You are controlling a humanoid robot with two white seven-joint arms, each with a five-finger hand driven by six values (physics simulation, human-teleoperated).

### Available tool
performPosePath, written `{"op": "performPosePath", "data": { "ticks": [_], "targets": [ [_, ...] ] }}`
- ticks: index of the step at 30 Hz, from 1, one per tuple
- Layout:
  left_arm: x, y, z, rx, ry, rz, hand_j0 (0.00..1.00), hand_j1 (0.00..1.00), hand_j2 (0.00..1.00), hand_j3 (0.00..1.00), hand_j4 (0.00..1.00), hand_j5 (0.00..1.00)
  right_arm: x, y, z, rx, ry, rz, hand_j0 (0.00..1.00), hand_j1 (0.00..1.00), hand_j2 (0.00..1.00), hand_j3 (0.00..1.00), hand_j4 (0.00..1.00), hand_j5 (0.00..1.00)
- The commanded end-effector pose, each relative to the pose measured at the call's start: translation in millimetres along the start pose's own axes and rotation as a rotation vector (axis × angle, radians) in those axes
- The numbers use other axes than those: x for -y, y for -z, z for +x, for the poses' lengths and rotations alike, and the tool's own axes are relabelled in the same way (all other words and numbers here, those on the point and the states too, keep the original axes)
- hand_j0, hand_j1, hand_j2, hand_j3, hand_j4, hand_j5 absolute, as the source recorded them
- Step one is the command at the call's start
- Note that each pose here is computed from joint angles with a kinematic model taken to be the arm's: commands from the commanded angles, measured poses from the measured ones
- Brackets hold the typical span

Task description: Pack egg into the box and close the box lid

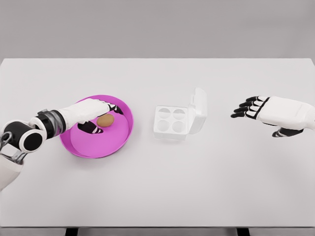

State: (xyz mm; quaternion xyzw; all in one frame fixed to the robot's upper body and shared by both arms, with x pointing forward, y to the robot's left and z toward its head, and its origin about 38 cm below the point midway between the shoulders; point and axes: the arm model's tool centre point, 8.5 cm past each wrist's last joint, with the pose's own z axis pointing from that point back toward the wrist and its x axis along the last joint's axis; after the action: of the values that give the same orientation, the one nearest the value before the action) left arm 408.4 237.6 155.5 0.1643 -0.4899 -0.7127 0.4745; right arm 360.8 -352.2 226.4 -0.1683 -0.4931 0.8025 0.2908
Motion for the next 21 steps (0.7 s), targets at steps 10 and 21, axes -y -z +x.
{"op": "performPosePath", "data": {
  "ticks": [10, 21],
  "targets": [
    [5.2, 11, -1, -0.010, -0.016, -0.009, 0.78, 0.78, 0.78, 0.78, 0.78, 0.78, 0.7, 1, 2.2, 0.006, 0.003, -0.007, 1.00, 1.00, 1.00, 1.00, 1.00, 1.00],
    [5.7, 12, 1, -0.004, -0.020, -0.008, 0.71, 0.71, 0.71, 0.71, 0.71, 0.71, -1.3, 0, 1.9, 0.004, 0.005, 0.002, 1.00, 1.00, 1.00, 1.00, 1.00, 1.00]
  ]
}}
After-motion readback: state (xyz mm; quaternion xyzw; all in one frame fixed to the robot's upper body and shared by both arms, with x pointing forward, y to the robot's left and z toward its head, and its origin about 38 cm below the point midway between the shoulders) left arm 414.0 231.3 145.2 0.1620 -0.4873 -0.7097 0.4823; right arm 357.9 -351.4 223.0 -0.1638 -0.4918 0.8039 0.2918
